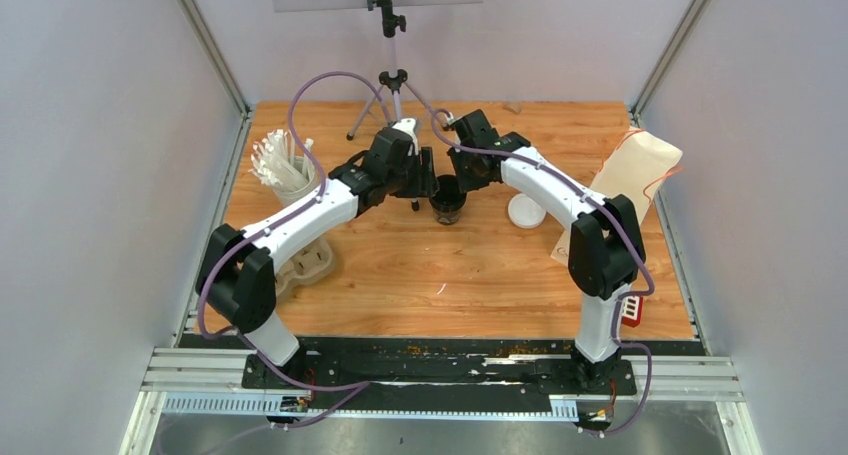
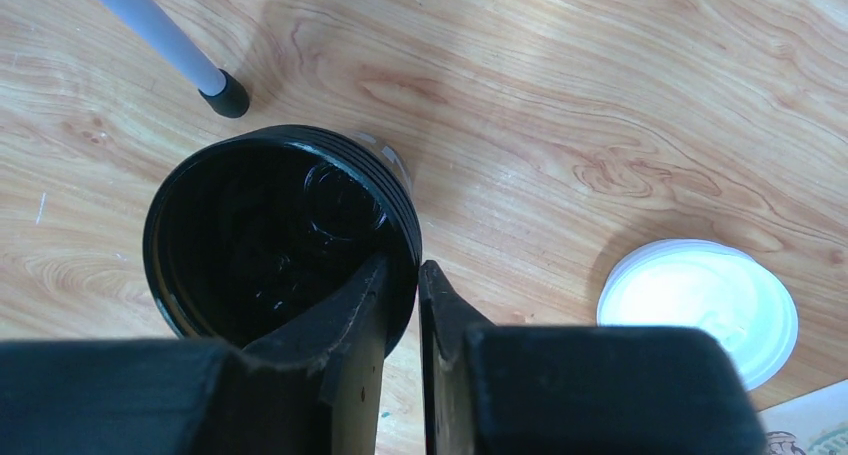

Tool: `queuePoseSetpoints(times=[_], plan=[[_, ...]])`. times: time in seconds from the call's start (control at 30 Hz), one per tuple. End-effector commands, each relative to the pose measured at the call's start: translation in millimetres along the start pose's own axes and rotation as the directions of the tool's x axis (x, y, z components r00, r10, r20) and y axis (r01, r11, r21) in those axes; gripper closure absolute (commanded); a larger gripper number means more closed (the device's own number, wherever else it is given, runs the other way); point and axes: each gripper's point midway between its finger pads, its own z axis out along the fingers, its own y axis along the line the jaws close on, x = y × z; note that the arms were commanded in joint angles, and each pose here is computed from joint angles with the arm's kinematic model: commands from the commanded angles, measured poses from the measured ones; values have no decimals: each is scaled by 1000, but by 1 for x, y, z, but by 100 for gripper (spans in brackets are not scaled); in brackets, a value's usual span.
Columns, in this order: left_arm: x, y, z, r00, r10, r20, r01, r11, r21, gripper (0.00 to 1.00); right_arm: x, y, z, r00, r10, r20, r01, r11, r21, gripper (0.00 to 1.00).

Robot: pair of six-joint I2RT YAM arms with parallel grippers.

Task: Pack the takeout coffee

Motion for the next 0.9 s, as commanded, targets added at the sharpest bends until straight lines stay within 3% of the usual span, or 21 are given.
queuePoseSetpoints(times=[0.0,0.13,0.5,0.73,0.87], plan=[[-31,-8,10,994,-34,105,34,999,-2,36,-24,6,-28,994,-14,109,18,999,-37,81],[-30,-10,26,996,-25,86,26,1000,-1,39,-22,6,-36,993,-11,119,16,999,-38,72],[-21,-4,47,999,12,44,-11,1000,-27,56,-22,-4,-65,982,21,185,-15,999,-32,71],[-20,-6,52,999,23,31,-22,1000,-17,58,-27,-9,-77,975,29,220,-23,999,-30,71],[-16,-6,55,1000,27,14,-27,1000,-13,67,-24,-11,-76,975,26,220,-21,999,-28,71]])
